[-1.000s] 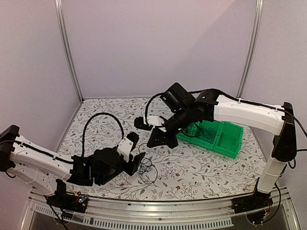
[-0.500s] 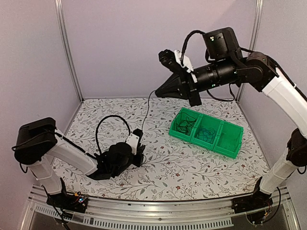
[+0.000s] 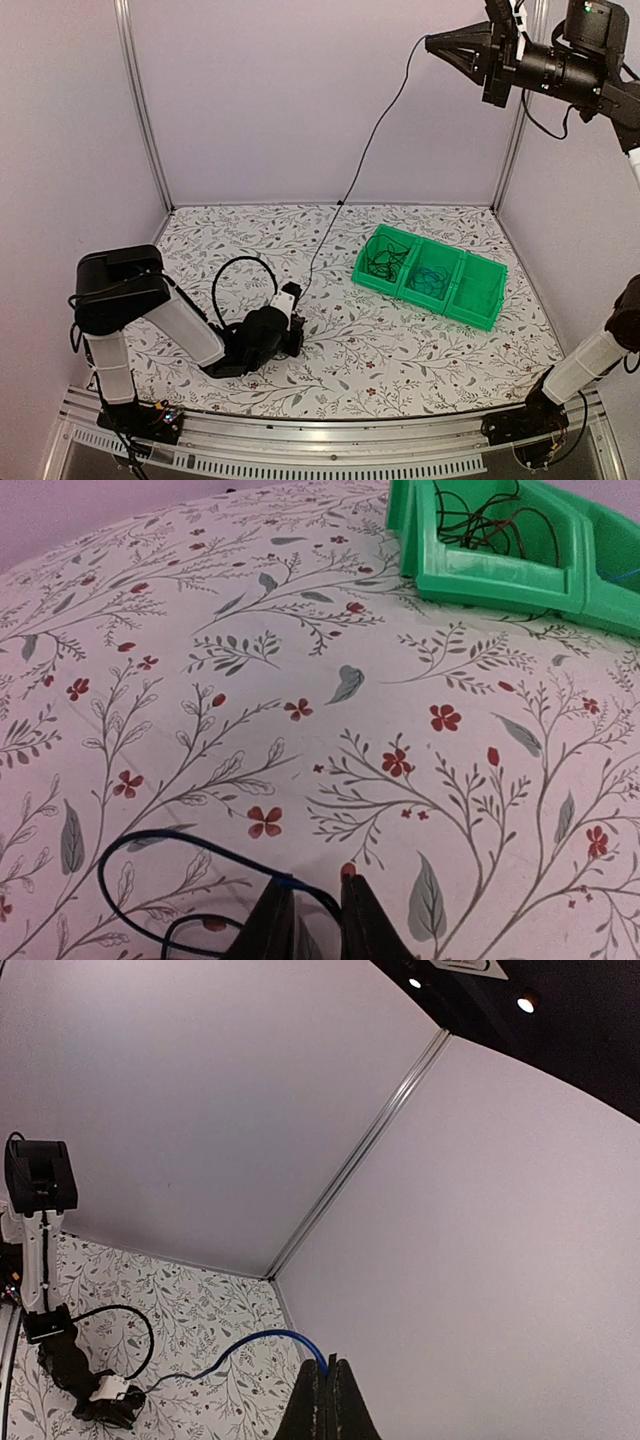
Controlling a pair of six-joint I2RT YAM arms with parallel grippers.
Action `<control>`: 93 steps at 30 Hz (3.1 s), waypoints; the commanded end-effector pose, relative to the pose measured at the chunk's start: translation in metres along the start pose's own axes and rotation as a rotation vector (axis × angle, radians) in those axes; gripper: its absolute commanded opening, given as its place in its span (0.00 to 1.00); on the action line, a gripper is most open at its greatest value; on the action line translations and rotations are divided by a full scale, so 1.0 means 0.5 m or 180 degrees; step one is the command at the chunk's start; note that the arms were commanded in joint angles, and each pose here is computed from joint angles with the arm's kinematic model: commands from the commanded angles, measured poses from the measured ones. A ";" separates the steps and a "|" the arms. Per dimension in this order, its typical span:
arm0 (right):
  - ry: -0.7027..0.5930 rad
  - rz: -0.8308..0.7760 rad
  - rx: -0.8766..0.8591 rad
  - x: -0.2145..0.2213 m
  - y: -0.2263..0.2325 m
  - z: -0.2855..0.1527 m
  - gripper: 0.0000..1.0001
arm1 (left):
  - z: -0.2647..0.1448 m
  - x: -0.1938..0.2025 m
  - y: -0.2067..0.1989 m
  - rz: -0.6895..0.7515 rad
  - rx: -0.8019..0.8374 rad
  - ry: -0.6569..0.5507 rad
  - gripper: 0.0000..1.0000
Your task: Untangle the cables
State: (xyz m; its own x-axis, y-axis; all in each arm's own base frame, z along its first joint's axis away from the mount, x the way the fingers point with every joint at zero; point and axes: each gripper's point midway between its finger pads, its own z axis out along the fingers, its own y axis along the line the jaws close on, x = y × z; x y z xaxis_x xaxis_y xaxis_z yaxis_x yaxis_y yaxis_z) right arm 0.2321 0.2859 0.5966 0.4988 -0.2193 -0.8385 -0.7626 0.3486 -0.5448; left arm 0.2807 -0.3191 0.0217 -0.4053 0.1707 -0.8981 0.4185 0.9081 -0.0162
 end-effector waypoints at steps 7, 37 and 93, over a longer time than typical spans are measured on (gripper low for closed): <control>0.0151 -0.0040 0.1031 0.016 -0.158 -0.080 0.00 | 0.005 0.002 0.017 -0.0286 -0.0053 -0.0038 0.22; 0.0617 0.0245 0.1751 0.248 -0.302 -0.225 0.00 | -0.091 -0.127 -0.108 0.0108 0.0248 -0.0114 0.42; 0.1729 0.0518 0.2172 0.522 -0.169 -0.415 0.00 | -0.122 -0.148 -0.081 0.0110 0.0062 -0.0110 0.45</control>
State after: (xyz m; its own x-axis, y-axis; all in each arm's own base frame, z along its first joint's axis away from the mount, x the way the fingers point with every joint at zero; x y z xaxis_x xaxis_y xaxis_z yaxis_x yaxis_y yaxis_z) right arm 0.3474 0.0086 0.4291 0.0120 -0.4716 -0.8817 -0.3016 0.8390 -0.4529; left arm 0.2472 -0.3440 0.1115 -0.3603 0.2055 -0.9099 0.4520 0.8917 0.0224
